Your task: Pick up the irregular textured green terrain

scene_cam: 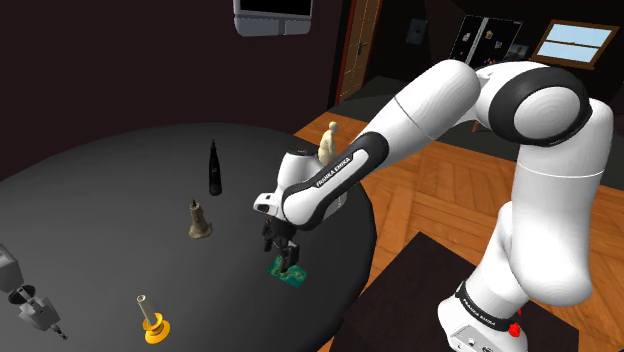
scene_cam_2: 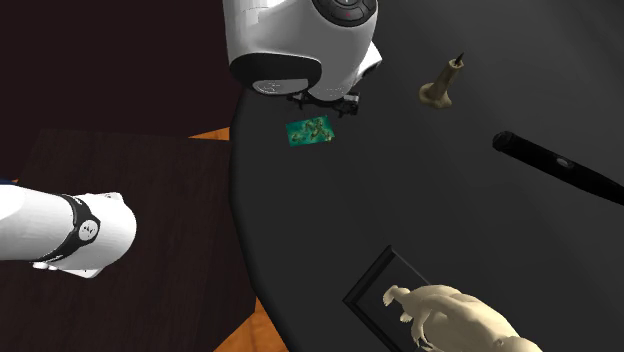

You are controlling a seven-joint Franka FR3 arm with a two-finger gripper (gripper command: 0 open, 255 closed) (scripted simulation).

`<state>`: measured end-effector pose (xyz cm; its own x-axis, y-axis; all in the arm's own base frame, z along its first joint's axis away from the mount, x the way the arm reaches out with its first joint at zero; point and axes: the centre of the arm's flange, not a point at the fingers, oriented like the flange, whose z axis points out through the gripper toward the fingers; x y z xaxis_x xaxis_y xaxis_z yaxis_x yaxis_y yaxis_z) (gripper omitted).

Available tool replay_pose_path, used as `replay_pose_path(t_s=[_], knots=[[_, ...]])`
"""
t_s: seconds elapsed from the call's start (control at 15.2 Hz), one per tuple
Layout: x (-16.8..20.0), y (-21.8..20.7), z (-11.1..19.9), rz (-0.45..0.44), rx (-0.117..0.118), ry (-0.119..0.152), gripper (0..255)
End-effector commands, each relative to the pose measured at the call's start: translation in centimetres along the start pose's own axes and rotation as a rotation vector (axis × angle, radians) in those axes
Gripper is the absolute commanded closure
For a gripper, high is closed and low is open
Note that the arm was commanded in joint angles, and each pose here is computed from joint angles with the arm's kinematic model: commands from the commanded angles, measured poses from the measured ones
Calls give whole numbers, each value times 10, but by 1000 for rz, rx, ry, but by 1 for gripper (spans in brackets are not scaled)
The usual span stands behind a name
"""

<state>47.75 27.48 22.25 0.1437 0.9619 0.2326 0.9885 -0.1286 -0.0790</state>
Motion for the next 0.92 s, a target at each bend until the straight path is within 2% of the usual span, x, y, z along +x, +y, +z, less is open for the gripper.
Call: replay_pose_path(t_s=[0.0, 0.46, 0.53, 0.86], knots=[[2, 0, 11, -18, 2, 3, 0], [-5, 3, 40, -18, 2, 3, 0], [-5, 3, 40, -18, 2, 3, 255], [-5, 3, 40, -18, 2, 3, 255]])
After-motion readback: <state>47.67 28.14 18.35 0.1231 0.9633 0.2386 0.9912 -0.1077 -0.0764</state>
